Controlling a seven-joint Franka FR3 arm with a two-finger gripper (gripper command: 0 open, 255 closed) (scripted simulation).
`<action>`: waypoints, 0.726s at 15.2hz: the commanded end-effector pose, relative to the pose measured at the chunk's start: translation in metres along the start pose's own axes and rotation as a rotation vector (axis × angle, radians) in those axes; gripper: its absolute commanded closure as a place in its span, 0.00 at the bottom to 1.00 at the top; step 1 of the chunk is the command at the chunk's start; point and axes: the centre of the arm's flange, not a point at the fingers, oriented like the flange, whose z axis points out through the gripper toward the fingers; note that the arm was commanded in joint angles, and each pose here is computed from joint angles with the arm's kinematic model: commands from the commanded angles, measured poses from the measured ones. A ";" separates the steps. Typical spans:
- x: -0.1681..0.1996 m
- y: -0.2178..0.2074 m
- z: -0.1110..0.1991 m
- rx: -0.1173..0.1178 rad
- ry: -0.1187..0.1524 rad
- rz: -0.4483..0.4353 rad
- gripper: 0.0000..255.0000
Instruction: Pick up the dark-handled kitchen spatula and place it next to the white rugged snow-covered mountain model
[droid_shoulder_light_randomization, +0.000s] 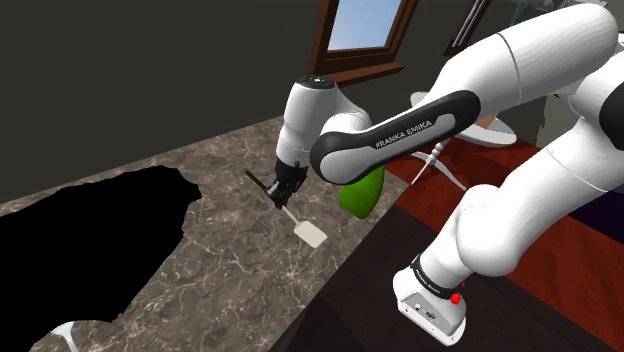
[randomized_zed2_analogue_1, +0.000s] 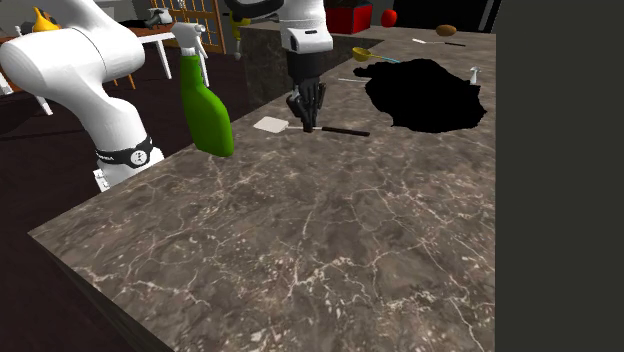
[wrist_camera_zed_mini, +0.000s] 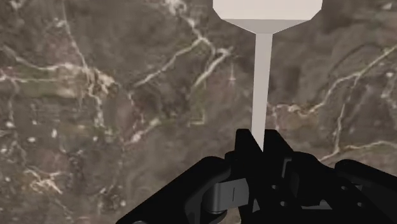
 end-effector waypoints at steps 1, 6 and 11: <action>0.000 0.000 0.000 0.000 0.000 0.000 0.00; 0.000 0.000 0.000 0.000 0.000 0.000 0.00; 0.000 0.000 -0.050 0.000 0.000 0.000 0.00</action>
